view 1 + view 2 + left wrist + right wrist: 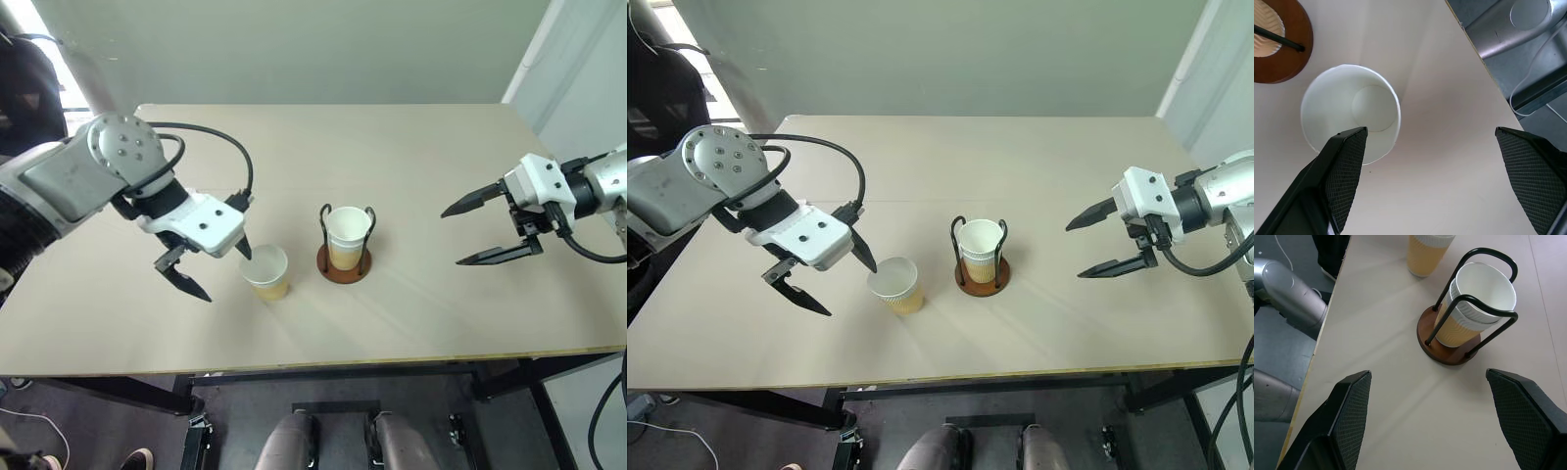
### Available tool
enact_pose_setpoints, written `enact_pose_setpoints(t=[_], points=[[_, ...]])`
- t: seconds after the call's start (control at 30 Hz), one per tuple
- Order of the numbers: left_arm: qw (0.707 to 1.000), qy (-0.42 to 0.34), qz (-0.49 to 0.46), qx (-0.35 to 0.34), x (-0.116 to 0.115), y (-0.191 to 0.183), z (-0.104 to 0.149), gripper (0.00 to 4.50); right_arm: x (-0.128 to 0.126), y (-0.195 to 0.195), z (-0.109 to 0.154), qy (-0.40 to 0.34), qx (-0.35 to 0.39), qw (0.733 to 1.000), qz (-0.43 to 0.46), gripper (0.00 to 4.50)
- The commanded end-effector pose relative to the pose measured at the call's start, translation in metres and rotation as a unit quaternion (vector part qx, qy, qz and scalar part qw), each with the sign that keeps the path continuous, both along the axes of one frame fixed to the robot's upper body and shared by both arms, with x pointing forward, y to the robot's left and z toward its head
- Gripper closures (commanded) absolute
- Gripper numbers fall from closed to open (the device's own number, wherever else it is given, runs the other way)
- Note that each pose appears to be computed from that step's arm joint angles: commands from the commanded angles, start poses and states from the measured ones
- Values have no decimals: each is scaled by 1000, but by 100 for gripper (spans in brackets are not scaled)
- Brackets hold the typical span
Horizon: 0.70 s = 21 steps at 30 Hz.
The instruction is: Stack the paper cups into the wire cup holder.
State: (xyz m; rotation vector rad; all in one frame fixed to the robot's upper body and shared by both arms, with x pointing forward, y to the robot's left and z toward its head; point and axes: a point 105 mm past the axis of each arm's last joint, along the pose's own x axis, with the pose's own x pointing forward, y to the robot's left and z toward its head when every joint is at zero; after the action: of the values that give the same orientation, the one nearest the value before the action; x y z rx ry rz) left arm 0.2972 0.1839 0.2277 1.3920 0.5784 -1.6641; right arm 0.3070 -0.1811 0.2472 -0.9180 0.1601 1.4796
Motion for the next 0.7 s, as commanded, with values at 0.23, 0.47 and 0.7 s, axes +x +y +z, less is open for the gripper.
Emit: enact_pose_setpoints(t=[0.23, 0.47, 0.7], points=[[999, -22, -23, 16, 5, 2, -2, 2, -3, 3, 13, -20, 6, 1000, 12, 64], [999, -28, -35, 19, 8, 0, -9, 2, -2, 4, 13, -21, 6, 1000, 14, 64], [998, -31, -54, 24, 11, -4, -20, 2, -3, 5, 11, -20, 6, 1000, 17, 64]])
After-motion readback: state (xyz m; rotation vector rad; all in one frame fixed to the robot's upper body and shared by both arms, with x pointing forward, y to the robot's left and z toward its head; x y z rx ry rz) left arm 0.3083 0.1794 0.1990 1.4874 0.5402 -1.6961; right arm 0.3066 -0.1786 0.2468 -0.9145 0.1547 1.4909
